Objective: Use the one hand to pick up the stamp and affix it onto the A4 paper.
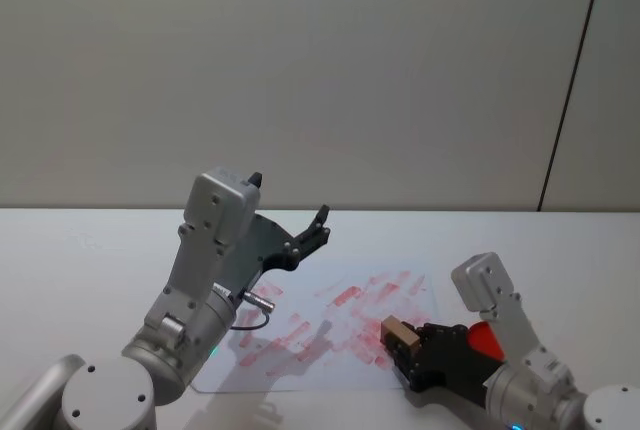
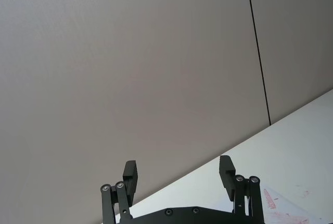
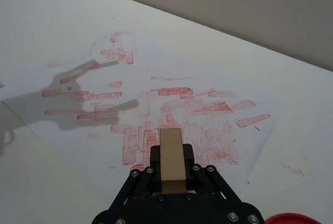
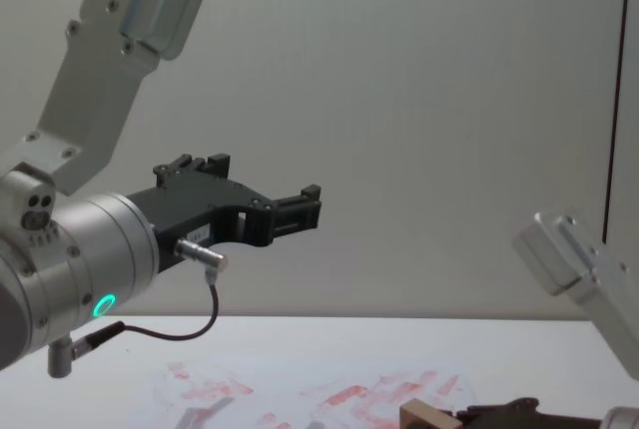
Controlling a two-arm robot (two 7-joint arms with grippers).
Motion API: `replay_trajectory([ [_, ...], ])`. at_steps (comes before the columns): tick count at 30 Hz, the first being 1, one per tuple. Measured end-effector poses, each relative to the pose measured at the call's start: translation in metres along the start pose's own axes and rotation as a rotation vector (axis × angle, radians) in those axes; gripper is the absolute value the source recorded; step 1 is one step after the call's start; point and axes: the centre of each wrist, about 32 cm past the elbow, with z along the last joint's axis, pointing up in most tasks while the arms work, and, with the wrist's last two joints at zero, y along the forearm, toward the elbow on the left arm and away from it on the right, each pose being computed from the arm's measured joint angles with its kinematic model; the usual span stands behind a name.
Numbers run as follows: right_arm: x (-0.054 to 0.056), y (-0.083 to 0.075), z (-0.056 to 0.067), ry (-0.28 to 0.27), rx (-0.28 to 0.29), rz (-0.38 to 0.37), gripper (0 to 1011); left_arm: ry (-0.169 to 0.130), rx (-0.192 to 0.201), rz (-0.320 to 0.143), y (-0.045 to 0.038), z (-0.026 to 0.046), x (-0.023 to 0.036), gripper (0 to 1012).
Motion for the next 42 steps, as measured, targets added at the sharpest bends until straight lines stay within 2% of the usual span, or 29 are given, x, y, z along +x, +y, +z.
replay_trajectory([
  [11,0.000,0.000,0.003,0.004,-0.003,0.000,217,0.000,0.000,0.000,0.0000,0.0000,0.0000,1002],
  [20,0.003,-0.005,0.010,0.015,0.040,-0.022,217,0.000,0.000,0.000,0.0000,0.0000,0.0000,1002],
  [30,0.013,-0.025,0.015,0.016,0.086,-0.075,217,0.000,0.000,0.000,0.0000,0.0000,0.0000,1002],
  [42,0.021,-0.048,0.008,0.015,0.073,-0.119,217,0.000,0.000,0.000,0.0000,0.0000,0.0000,1002],
])
